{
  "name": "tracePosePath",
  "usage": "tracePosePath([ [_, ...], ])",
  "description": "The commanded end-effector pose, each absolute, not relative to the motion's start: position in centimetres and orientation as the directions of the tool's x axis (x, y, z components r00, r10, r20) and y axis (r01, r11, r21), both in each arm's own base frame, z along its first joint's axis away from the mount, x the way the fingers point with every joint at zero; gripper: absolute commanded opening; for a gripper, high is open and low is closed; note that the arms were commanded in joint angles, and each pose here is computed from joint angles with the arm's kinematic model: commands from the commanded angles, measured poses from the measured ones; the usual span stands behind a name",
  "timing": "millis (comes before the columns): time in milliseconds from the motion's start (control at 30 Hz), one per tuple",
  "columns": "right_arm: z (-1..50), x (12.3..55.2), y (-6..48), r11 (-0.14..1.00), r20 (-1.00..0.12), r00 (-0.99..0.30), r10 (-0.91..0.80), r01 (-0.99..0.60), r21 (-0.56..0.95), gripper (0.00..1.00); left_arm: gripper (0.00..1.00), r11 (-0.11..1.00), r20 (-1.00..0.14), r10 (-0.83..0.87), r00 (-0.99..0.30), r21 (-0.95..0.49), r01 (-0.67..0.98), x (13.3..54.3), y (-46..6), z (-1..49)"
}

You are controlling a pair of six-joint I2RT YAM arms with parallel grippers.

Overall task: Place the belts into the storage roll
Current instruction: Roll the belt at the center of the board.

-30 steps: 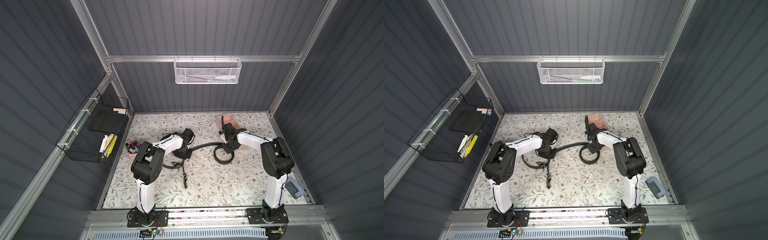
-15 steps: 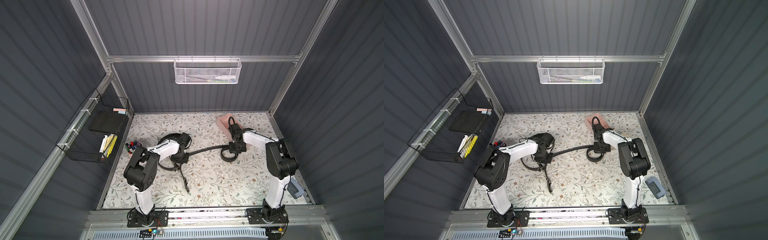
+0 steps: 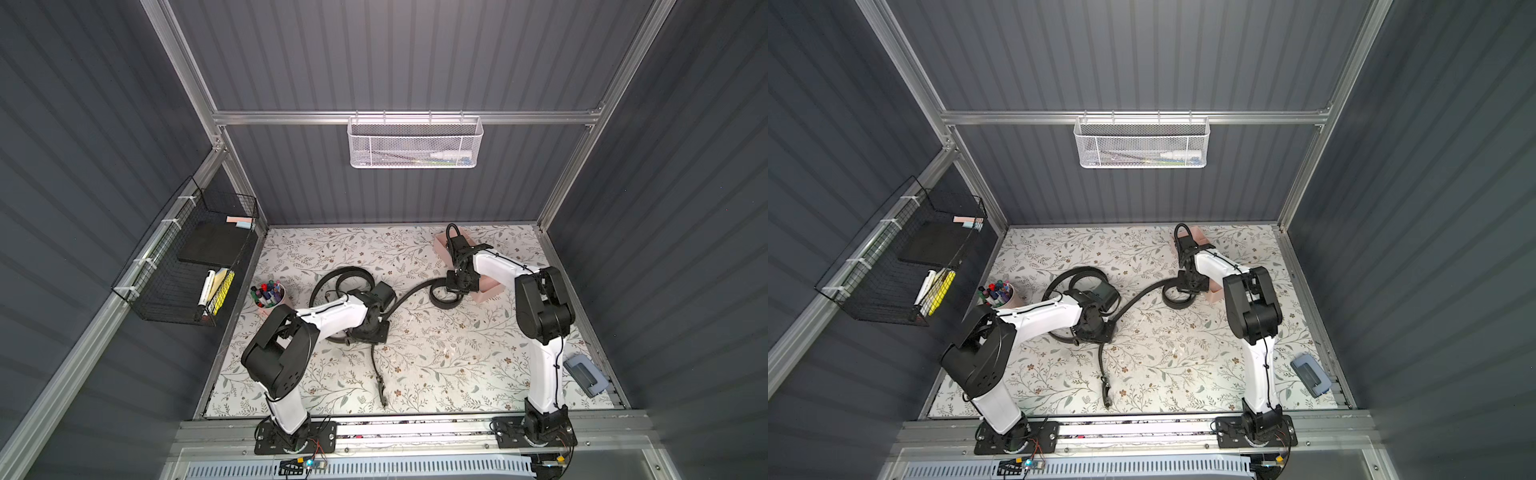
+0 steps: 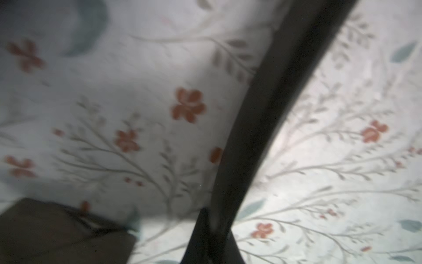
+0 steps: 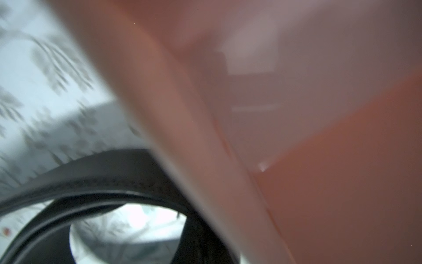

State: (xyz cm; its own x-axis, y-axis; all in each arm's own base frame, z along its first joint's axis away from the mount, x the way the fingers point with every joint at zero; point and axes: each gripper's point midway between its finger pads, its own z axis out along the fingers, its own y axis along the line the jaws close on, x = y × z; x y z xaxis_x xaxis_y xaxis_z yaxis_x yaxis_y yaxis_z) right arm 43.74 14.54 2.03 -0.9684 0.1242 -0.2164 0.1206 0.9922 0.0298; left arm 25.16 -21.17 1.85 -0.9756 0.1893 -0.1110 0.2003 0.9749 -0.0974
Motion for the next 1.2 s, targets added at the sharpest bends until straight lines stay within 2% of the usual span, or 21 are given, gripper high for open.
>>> tracePosePath([
  [0, 0.8, 44.9, 16.3, 0.995, -0.195, -0.976, 0.099, 0.09, 0.053, 0.0, 0.13, 0.984, -0.01, 0.124, -0.992, -0.131, 0.124, 22.3, -23.0, 0.1],
  [167, 1.6, 47.5, 19.4, 0.988, -0.222, -0.974, 0.052, 0.018, 0.154, 0.0, 0.2, 0.957, -0.056, 0.145, -0.988, -0.244, 0.154, 23.5, -29.8, 0.4],
  [333, 3.2, 49.3, 22.5, 0.957, -0.253, -0.967, -0.004, -0.077, 0.278, 0.0, 0.28, 0.894, -0.106, 0.199, -0.974, -0.388, 0.225, 25.2, -39.2, 1.7],
  [500, 4.3, 49.2, 23.6, 0.938, -0.254, -0.965, -0.059, -0.141, 0.316, 0.0, 0.36, 0.828, -0.105, 0.108, -0.989, -0.541, 0.148, 25.9, -44.0, 1.9],
  [733, 3.7, 45.6, 25.0, 0.915, -0.205, -0.97, -0.13, -0.197, 0.352, 0.0, 0.71, 0.825, -0.089, 0.184, -0.979, -0.528, 0.203, 22.9, -41.7, 3.0],
  [833, 3.3, 43.7, 25.4, 0.916, -0.183, -0.975, -0.129, -0.188, 0.354, 0.0, 0.78, 0.839, -0.09, 0.237, -0.967, -0.483, 0.251, 20.9, -38.5, 4.1],
  [1000, 2.6, 41.0, 23.9, 0.945, -0.155, -0.985, -0.073, -0.118, 0.306, 0.0, 0.85, 0.882, -0.118, 0.274, -0.955, -0.365, 0.298, 19.5, -33.3, 6.6],
  [1167, 2.4, 39.1, 22.2, 0.966, -0.152, -0.988, -0.004, -0.043, 0.255, 0.0, 0.86, 0.91, -0.174, 0.214, -0.961, -0.321, 0.261, 23.3, -30.3, 8.1],
])
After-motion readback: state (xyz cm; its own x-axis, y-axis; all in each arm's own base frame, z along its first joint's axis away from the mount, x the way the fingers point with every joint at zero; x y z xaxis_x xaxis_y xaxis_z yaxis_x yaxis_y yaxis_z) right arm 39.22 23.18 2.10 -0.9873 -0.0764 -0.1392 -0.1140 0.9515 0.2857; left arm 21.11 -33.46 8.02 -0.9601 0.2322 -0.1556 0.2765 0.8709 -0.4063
